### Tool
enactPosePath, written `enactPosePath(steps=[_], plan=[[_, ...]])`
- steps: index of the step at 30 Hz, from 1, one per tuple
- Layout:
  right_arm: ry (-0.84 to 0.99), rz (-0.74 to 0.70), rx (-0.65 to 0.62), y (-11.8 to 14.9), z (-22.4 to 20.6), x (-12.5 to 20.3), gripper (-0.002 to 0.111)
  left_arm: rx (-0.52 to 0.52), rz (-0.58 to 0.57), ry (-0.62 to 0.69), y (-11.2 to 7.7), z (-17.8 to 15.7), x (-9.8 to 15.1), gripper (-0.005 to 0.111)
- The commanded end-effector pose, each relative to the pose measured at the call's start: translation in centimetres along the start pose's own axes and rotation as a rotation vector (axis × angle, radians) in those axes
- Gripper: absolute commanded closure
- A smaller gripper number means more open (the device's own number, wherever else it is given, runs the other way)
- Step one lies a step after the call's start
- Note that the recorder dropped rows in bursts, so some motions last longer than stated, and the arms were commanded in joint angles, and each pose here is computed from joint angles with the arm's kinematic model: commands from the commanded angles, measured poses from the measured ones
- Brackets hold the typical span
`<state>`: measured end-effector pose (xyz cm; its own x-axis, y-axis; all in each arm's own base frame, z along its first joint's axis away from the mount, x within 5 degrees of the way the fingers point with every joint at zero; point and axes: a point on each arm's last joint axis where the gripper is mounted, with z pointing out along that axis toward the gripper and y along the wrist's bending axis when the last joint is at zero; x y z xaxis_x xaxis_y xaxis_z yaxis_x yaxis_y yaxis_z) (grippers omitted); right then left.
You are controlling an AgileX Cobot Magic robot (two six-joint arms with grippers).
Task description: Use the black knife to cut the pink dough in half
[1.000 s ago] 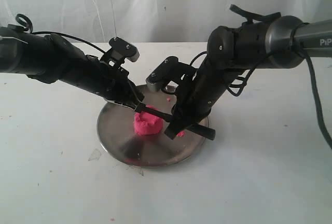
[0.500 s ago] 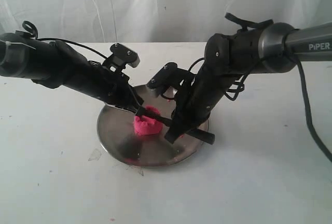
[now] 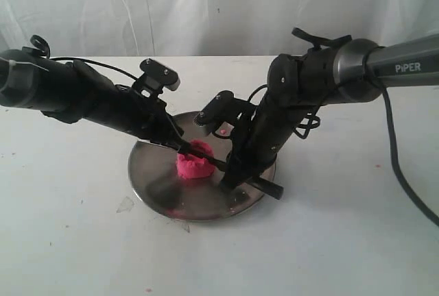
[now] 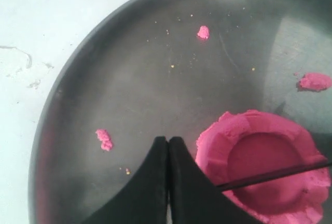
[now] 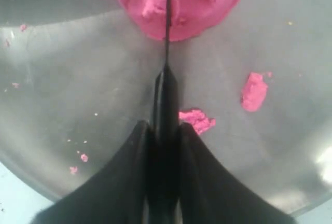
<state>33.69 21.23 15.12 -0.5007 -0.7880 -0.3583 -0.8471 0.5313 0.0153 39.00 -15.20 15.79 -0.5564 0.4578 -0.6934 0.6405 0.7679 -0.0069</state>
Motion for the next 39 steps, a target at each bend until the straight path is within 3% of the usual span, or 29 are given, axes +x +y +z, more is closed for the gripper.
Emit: enactPosePath(steps=[1,8,15,19,22,26,30,34,39], plan=[[-0.010,0.009,0.009,-0.2,0.2,-0.2,0.108,0.044,0.008,0.041,-0.4,0.4,1.0,0.107],[-0.008,0.025,0.008,-0.2,0.3,-0.1,0.108,0.050,0.006,0.042,-0.5,0.4,1.0,0.107],[-0.012,0.026,0.012,-0.2,0.4,-0.2,0.108,0.009,-0.015,0.102,0.1,2.9,3.2,0.107],[-0.017,0.026,0.016,-0.3,0.4,-0.2,0.108,0.006,-0.012,0.094,0.2,2.8,3.0,0.107],[-0.017,0.028,0.016,-0.3,0.4,-0.2,0.108,-0.001,-0.002,0.056,0.2,1.9,1.7,0.107],[-0.021,0.037,0.011,-0.2,0.4,-0.2,0.108,-0.041,0.033,-0.063,0.3,-1.8,-1.8,0.107],[-0.019,0.037,0.009,-0.2,0.4,-0.2,0.108,-0.012,0.049,-0.102,-0.3,-3.7,-3.0,0.107],[-0.016,0.042,0.003,-0.2,0.4,-0.2,0.108,0.087,0.017,-0.054,-1.2,-3.4,-2.2,0.107],[-0.008,0.042,-0.003,-0.1,0.4,-0.1,0.108,0.009,-0.009,-0.008,-0.4,-1.5,-0.2,0.107]])
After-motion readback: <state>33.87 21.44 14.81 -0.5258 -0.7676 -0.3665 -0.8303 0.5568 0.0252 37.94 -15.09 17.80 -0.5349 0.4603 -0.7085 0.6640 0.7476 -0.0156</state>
